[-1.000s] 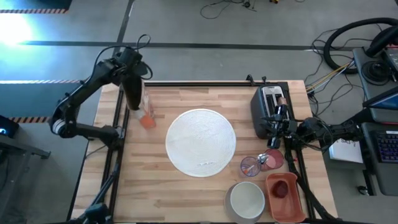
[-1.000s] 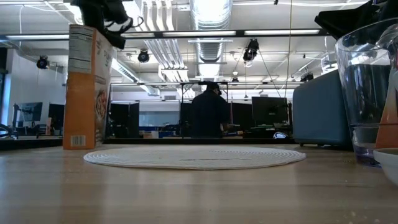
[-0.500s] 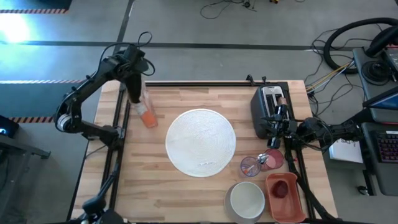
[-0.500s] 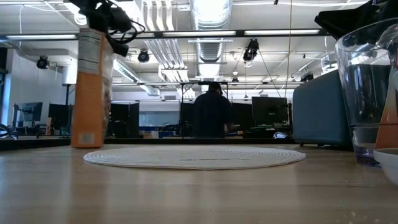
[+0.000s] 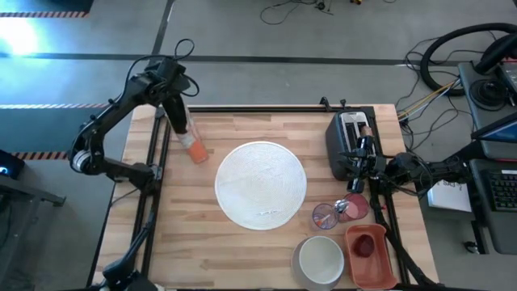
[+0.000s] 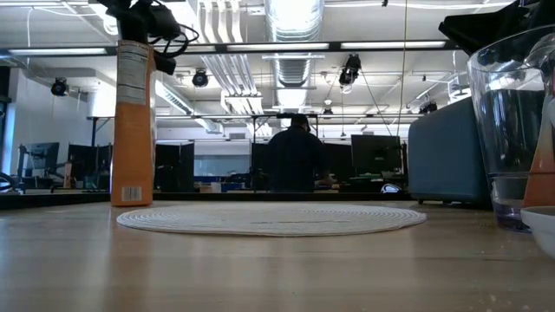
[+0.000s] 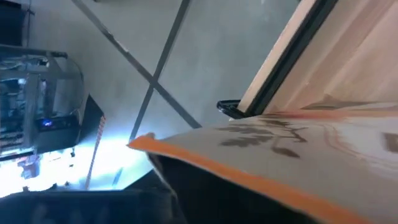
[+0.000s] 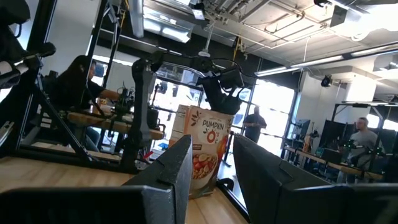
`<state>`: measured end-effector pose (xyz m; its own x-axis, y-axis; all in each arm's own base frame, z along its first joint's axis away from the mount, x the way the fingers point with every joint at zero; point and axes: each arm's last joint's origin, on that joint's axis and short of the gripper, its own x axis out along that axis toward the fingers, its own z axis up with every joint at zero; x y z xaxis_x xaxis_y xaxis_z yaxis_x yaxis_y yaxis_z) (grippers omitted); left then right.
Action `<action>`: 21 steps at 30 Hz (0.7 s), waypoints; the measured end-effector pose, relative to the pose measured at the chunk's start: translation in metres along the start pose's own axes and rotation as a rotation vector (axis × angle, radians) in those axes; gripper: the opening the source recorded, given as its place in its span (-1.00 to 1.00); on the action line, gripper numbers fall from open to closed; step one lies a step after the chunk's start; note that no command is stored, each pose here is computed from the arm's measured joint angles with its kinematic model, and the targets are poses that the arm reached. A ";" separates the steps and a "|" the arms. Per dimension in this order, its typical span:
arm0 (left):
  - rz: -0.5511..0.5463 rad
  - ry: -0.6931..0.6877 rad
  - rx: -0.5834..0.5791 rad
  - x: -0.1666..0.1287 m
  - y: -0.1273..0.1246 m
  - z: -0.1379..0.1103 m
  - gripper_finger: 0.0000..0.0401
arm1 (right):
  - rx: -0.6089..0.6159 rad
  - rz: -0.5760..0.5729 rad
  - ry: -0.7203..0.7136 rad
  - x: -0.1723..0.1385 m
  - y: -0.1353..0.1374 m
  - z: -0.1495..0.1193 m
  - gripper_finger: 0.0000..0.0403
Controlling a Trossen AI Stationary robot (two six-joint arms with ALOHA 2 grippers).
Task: Arrange a breakfast setting
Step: Move the cereal to the top left of the table
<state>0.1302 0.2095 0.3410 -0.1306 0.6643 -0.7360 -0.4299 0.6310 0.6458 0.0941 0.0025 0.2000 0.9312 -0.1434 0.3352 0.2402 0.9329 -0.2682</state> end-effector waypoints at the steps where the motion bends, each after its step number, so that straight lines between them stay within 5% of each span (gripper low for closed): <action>1: -0.003 -0.007 -0.003 -0.002 0.000 -0.001 -0.34 | 0.000 0.001 0.000 0.000 0.000 0.000 -0.47; 9: 0.014 -0.077 -0.046 -0.023 0.005 -0.013 -0.14 | 0.000 0.000 0.000 0.000 0.000 0.000 -0.47; 21: 0.013 -0.194 -0.101 -0.051 0.006 -0.028 -0.11 | 0.000 0.000 0.000 0.000 0.000 0.000 -0.47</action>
<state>0.1094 0.1681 0.3773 0.0339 0.7430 -0.6685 -0.5181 0.5850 0.6239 0.0941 0.0025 0.2000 0.9313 -0.1433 0.3348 0.2401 0.9329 -0.2686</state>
